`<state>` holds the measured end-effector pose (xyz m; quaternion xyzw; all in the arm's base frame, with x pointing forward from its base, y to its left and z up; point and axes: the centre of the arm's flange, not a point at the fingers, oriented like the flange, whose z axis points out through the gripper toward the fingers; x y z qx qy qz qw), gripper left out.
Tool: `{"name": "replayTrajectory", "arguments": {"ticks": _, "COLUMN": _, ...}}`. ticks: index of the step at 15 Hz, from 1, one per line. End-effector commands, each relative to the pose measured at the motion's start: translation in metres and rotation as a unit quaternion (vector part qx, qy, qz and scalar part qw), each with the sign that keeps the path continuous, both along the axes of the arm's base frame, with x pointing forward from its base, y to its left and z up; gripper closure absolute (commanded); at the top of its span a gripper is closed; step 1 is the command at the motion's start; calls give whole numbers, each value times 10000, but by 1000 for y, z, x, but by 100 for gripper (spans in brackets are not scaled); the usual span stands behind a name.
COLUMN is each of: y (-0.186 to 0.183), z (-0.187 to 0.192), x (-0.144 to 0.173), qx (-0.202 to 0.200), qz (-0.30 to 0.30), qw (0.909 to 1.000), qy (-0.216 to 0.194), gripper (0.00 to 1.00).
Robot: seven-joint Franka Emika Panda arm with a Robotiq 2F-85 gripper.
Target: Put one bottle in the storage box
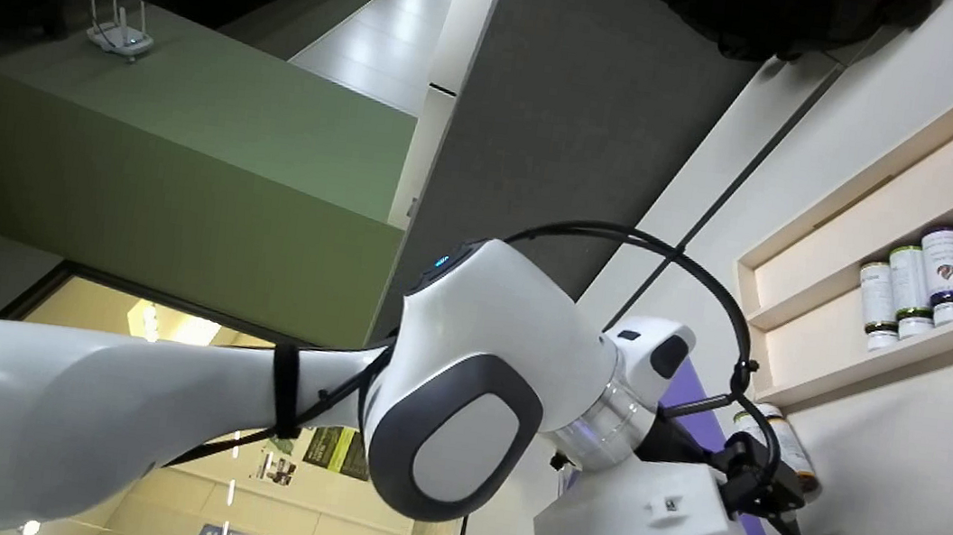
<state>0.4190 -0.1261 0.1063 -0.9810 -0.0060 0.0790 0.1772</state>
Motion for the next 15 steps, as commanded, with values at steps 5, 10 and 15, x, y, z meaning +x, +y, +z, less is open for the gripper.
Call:
{"name": "replayTrajectory", "arguments": {"ticks": 5, "y": 19, "z": -14, "x": 42, "qx": -245, "qz": -50, "qw": 9992, "qy": 301, "gripper": 0}}
{"name": "replayTrajectory", "arguments": {"ticks": 10, "y": 42, "z": -15, "x": 51, "qx": -167, "qz": -47, "qw": 9993, "qy": 340, "gripper": 0}}
{"name": "replayTrajectory", "arguments": {"ticks": 15, "y": 60, "z": -23, "x": 53, "qx": -333, "qz": -144, "qw": 9979, "qy": 532, "gripper": 0}}
